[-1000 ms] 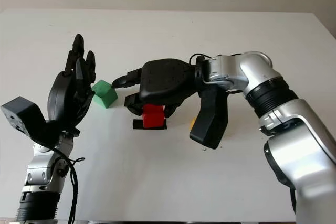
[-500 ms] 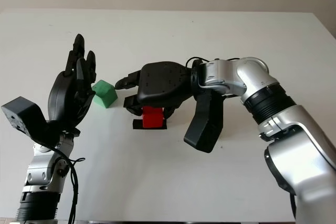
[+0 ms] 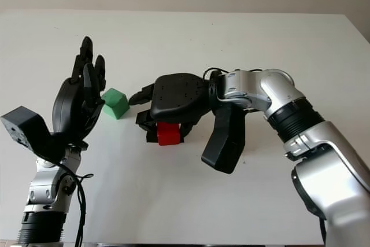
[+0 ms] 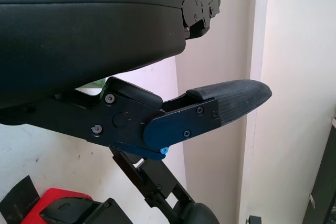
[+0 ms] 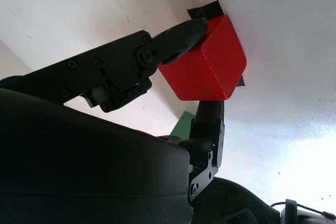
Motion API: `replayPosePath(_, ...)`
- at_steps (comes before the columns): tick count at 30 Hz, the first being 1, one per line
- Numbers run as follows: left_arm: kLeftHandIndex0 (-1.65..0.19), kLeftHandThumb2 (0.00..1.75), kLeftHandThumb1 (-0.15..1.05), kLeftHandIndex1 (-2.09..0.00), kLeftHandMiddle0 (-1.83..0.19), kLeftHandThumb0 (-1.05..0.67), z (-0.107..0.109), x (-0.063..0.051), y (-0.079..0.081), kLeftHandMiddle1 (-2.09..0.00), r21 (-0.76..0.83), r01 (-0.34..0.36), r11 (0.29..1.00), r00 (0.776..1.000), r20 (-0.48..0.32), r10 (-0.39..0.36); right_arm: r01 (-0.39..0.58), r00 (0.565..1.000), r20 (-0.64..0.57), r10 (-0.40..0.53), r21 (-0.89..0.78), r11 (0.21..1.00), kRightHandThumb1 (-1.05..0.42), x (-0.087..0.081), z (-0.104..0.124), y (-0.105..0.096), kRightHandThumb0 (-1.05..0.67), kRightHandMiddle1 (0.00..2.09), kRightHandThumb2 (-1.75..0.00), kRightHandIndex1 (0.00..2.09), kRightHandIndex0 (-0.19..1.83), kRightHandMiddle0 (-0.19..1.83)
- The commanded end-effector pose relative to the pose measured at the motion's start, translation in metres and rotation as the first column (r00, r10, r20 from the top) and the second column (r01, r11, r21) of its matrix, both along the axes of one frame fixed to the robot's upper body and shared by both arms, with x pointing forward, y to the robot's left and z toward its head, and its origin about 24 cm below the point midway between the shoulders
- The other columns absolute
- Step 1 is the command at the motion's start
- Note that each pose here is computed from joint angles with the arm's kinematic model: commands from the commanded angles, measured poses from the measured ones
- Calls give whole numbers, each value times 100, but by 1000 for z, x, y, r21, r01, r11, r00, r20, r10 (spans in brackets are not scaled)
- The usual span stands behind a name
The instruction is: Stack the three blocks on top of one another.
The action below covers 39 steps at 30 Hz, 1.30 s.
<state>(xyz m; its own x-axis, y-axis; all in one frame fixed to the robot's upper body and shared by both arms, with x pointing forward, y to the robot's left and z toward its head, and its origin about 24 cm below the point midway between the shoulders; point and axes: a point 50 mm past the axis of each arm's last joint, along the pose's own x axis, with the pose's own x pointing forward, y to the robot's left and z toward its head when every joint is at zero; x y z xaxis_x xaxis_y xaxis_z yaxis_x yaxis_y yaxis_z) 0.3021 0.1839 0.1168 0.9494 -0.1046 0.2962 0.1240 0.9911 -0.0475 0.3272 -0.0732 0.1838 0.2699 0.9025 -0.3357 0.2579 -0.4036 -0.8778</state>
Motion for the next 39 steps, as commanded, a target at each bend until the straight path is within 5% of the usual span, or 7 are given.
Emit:
replayPosePath(1,19,73,105,0,19,-75,1,-2,-1,0,1,6,1000,1000,7,-6,-3,1000,-13,3,24,1000,-97,-1,-3,2,-41,138,-6,7,29,38)
replayPosePath(9,19,73,105,0,19,-75,2,-2,-2,0,1,4,1000,1000,5,-4,42,999,-19,-43,-55,998,-97,0,-6,0,-42,133,-5,2,16,25)
replayPosePath(15,19,73,105,0,19,-75,3,-2,-2,0,-3,3,1000,1000,7,-3,63,998,-16,-64,-69,996,-98,0,-8,-3,-33,48,-5,4,-8,10)
replayPosePath(18,19,73,105,0,19,-75,2,-2,-2,0,-2,3,1000,1000,6,-3,63,998,-15,-64,-69,996,-98,0,-7,-5,-32,26,-5,3,-13,5)
replayPosePath(28,19,73,105,0,19,-75,2,-3,0,0,-4,3,1000,1000,3,-3,96,994,-46,-98,-40,995,-89,-1,18,-14,-86,8,-5,0,-19,-14)
replayPosePath(39,19,71,105,0,19,-75,2,-3,1,0,3,-5,1000,1000,0,5,299,953,-128,-274,265,917,-98,4,91,-62,-82,8,-6,2,-18,-12)
